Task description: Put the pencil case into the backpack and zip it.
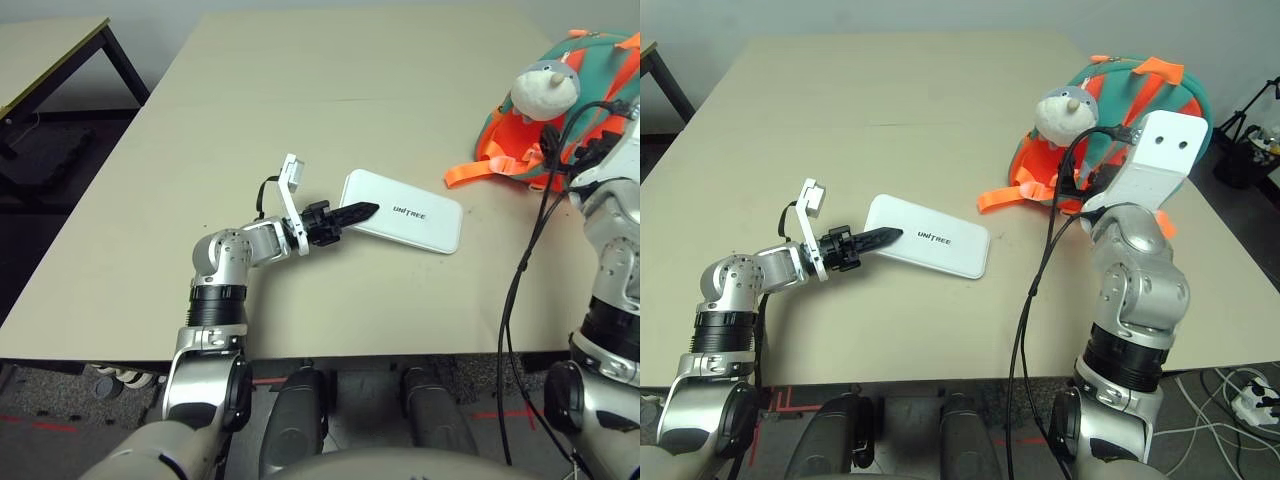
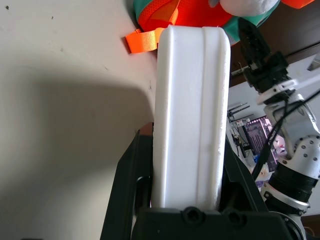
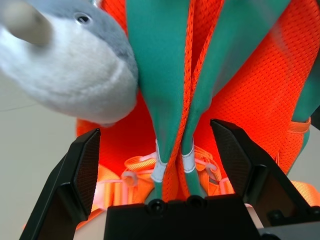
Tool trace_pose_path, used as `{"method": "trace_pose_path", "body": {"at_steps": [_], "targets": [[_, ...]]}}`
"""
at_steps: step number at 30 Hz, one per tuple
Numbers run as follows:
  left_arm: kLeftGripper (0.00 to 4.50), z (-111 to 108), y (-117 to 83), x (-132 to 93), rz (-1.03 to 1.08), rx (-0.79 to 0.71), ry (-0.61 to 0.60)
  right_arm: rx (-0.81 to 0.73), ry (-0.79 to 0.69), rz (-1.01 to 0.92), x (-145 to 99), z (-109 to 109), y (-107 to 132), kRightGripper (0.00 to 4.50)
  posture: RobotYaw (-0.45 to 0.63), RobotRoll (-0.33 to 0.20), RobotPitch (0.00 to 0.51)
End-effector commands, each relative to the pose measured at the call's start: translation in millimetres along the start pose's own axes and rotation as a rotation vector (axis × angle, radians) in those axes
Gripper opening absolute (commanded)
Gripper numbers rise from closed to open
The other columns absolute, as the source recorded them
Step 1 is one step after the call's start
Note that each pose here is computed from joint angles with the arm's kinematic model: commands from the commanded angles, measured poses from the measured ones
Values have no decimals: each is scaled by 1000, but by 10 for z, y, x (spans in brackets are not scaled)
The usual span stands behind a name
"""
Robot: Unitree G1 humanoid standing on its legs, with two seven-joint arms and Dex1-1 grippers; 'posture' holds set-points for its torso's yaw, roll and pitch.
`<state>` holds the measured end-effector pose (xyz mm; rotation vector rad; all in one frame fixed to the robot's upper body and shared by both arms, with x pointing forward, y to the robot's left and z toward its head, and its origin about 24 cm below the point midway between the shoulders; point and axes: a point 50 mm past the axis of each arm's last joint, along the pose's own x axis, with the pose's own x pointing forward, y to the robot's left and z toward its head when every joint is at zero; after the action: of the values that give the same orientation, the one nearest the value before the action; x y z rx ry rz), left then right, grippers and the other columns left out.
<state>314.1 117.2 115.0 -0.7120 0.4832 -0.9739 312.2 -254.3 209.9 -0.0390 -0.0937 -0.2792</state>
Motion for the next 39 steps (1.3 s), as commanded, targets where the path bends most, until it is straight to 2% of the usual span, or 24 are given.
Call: {"method": "trace_pose_path", "body": {"at_steps": [1,12,16,27,30,33,39], "targets": [[1468,-26,66,-36,66,4,-13,-34,21,-36,64,-45,-2,4500,-14,0,131],[1468,-12,54,-1,58,2,-26,-28,70,-108,175,-114,17,4500,-17,0,127],[1468,-2,58,-6,61,4,-26,-24,61,-114,191,-113,14,3717,-18,0,126],[1467,17,53,7,60,6,-25,-16,45,-119,215,-102,-18,203,-23,0,123],[1467,21,55,6,62,7,-26,-11,36,-89,202,-66,2,82,-24,0,122],[1467,26,63,-7,67,9,-28,-11,35,-49,75,71,-14,81,-32,0,119],[1467,44,126,-66,93,5,-41,-59,93,108,-453,421,-121,81,-109,0,112]]}}
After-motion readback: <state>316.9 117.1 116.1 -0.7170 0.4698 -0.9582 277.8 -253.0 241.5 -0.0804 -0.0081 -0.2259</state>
